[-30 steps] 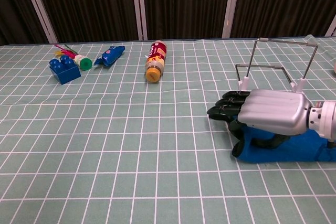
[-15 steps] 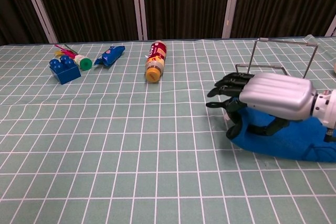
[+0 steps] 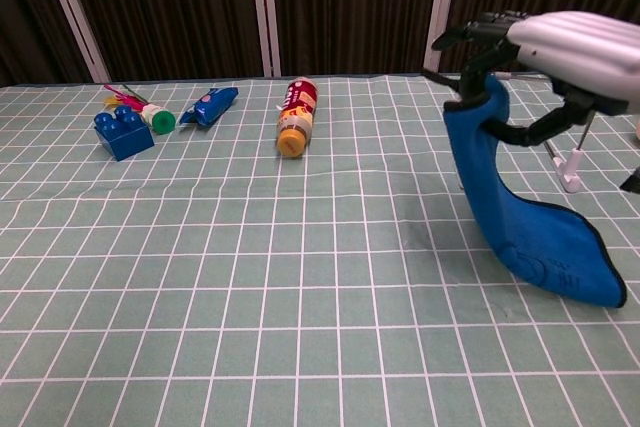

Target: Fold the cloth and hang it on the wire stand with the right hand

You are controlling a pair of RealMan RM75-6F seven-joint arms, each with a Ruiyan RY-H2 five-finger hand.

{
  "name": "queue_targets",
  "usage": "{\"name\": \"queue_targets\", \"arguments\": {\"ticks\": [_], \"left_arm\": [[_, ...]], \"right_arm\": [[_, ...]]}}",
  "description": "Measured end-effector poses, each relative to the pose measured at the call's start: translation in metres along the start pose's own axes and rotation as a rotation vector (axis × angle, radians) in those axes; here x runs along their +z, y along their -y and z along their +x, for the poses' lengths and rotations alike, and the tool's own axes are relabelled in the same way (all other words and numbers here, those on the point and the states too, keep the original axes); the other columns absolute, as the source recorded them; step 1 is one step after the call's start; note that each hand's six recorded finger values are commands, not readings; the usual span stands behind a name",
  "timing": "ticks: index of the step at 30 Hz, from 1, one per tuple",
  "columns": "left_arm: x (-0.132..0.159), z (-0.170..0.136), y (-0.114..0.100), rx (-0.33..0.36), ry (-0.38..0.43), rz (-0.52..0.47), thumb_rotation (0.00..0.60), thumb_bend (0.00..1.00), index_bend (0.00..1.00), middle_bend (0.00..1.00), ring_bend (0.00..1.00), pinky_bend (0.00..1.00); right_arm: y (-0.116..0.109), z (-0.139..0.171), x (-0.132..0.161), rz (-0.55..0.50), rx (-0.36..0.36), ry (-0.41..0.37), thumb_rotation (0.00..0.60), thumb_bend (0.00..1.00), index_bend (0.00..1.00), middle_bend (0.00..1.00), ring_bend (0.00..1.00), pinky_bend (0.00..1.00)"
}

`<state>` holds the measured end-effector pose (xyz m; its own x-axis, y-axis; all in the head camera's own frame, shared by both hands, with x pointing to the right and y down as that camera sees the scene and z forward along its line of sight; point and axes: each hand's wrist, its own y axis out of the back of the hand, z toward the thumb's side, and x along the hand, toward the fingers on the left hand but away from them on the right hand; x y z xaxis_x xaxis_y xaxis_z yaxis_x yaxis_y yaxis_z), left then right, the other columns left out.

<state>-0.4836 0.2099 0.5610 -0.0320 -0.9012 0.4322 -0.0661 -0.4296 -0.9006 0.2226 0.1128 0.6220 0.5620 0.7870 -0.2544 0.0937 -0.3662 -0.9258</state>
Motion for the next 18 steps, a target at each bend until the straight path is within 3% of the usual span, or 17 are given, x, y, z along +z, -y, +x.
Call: {"name": "queue_targets", "arguments": {"ticks": [9,18], "left_arm": [[0.002,-0.008,-0.011,0.022,0.023,-0.032,0.600,0.00,0.00,0.00,0.00,0.00],[0.003,-0.009,-0.013,0.023,0.027,-0.033,0.600,0.00,0.00,0.00,0.00,0.00]], "right_arm": [[-0.045,0.006,-0.013,-0.055,-0.102,0.186,0.600,0.49,0.72,0.09,0.00,0.02],[-0.062,0.001,-0.023,-0.024,-0.139,0.316,0.600,0.51,0.73,0.10,0.00,0.03]]}}
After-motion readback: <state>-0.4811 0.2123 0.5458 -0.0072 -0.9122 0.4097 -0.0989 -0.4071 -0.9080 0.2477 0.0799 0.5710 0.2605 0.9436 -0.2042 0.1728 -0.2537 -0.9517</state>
